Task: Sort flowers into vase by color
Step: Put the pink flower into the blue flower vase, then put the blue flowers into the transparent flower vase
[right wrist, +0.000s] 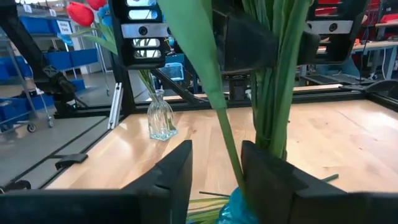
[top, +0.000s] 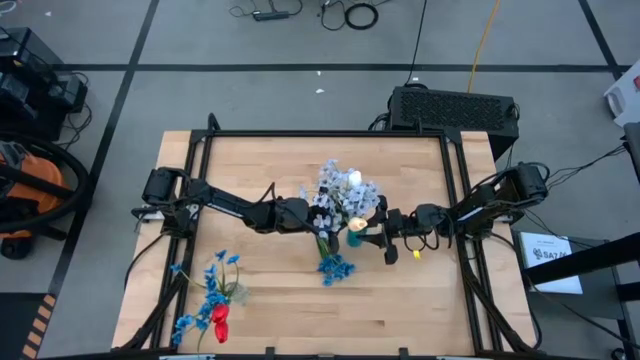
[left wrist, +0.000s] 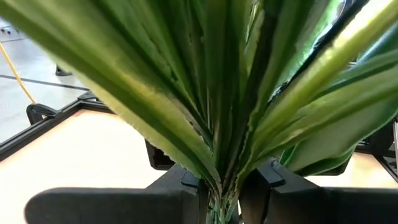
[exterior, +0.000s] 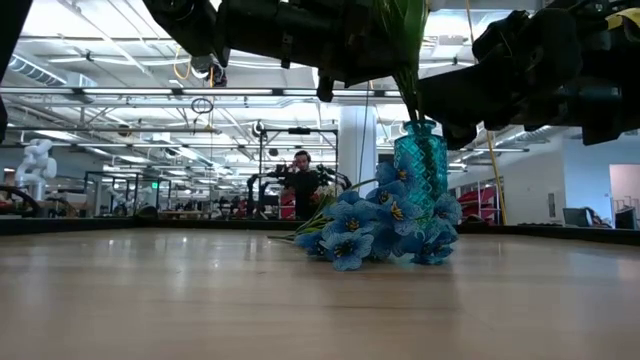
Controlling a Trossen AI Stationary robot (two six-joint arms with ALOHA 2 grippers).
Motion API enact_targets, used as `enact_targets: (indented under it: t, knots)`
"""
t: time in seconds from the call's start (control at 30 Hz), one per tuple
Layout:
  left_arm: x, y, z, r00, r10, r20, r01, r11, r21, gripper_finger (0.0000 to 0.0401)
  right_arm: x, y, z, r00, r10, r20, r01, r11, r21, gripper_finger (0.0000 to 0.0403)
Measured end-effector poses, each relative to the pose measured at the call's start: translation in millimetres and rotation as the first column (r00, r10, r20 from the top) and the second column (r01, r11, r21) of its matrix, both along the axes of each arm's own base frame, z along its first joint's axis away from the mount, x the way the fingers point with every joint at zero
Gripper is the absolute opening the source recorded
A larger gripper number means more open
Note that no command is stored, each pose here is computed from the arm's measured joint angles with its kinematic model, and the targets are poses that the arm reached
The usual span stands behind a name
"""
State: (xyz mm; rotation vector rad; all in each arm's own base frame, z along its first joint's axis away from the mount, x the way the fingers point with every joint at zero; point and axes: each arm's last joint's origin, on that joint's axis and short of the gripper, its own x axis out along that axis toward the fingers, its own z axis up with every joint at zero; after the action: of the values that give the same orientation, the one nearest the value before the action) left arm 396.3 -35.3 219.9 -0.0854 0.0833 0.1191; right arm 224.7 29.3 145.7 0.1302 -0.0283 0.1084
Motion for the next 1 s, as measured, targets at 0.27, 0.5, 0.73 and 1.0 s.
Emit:
enact_targets:
  t: [0.27, 0.5, 0.73, 1.0]
  knots:
    - [0.0, 0.0, 0.0, 1.0, 0.0, 0.0, 0.0, 1.0, 0.0, 0.0063, -12.0, -1.8, 11.3, 1.0, -0.006, 0.018, 0.006, 1.0, -0.002, 0.014]
    - [0.0, 0.0, -0.1, 1.0, 0.0, -0.001, 0.0, 1.0, 0.0, 0.0063, -30.0, -5.3, 14.2, 0.992, -0.043, -0.121, 0.042, 0.999, -0.011, 0.0132]
    - [0.0, 0.0, -0.4, 1.0, 0.001, -0.002, -0.001, 1.0, -0.017, 0.0063, -47.9, -11.1, 19.9, 0.959, -0.153, -0.24, 0.18, 0.979, 0.096, 0.0132]
    - [4.2, -2.8, -2.2, 0.991, -0.006, -0.133, 0.001, 0.999, -0.035, 0.0063, -61.1, -12.8, 30.3, 0.962, -0.151, -0.228, 0.183, 0.975, 0.125, 0.0132]
